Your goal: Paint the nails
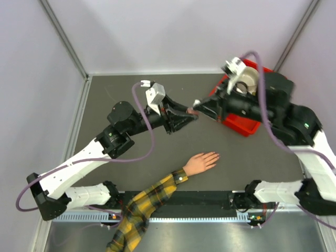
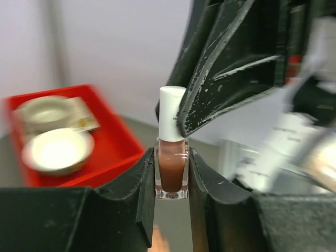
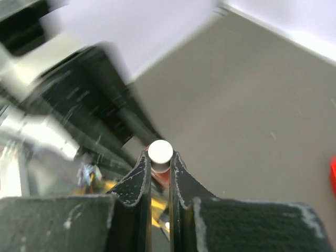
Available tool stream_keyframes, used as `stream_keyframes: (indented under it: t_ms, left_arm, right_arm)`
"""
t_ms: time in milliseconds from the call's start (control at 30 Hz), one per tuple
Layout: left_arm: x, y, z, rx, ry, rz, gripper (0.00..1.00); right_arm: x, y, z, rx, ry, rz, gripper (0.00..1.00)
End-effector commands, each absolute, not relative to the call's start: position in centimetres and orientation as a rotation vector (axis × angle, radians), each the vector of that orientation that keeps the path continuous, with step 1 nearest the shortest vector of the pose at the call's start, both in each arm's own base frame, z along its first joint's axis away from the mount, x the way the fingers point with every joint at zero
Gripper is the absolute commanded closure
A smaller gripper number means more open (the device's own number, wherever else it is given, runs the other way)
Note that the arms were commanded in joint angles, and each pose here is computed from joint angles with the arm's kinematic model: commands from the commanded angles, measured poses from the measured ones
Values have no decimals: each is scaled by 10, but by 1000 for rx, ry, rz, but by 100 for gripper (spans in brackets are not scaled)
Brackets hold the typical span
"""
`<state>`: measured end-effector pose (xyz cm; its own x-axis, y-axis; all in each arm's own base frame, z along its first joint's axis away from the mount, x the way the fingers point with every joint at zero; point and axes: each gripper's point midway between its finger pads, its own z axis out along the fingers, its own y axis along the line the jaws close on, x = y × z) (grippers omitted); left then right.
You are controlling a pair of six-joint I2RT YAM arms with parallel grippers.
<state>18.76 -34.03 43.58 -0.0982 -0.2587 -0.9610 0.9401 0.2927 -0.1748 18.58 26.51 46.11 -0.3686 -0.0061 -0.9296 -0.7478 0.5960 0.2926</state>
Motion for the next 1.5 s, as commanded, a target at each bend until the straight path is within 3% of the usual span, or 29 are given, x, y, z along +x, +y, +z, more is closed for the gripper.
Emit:
stream_keyframes:
  t_ms: [0,100,233,267,333,367,533,833,933,1133,1333,1400,1467]
  left_arm:
    - [93,-328,510,924,971,-1638,100]
    - [68,-329,511,1041,941,-1791,100]
    - [96,-331,503,953,998,-1601,100]
    - [103,-331,501,935,1006,-1545,100]
    - [133,-329,495,866,1046,-1351,100]
    - [142,-328,495,845,1048,-1296,100]
    - [183,-324,488,759,1065,-1059,100]
    - [204,-331,470,742,1103,-987,100]
    - [210,-330,466,727,1119,-960,100]
    - [215,-332,459,729,1140,-940,100]
    - [217,-335,456,727,1149,-948,100]
    - [215,-335,456,725,1150,-960,100]
    - [216,-336,454,716,1163,-965,100]
  right_arm:
    - [70,255,510,-1177,1199,1190,100]
    - [57,249,506,-1251,1145,1224,100]
    - [82,259,504,-1102,1318,1234,100]
    - [93,258,507,-1030,1359,1200,82]
    - [123,252,517,-829,1445,1113,66]
    - [135,252,518,-763,1485,1088,54]
    - [181,236,520,-345,1696,999,42]
    - [207,248,500,-107,1916,922,57]
    - [207,251,495,-99,1936,916,71]
    - [206,255,487,-115,1965,890,65]
    - [208,260,481,-140,1985,862,68]
    - [210,261,481,-154,1976,850,76]
    - [210,267,481,-197,1970,862,94]
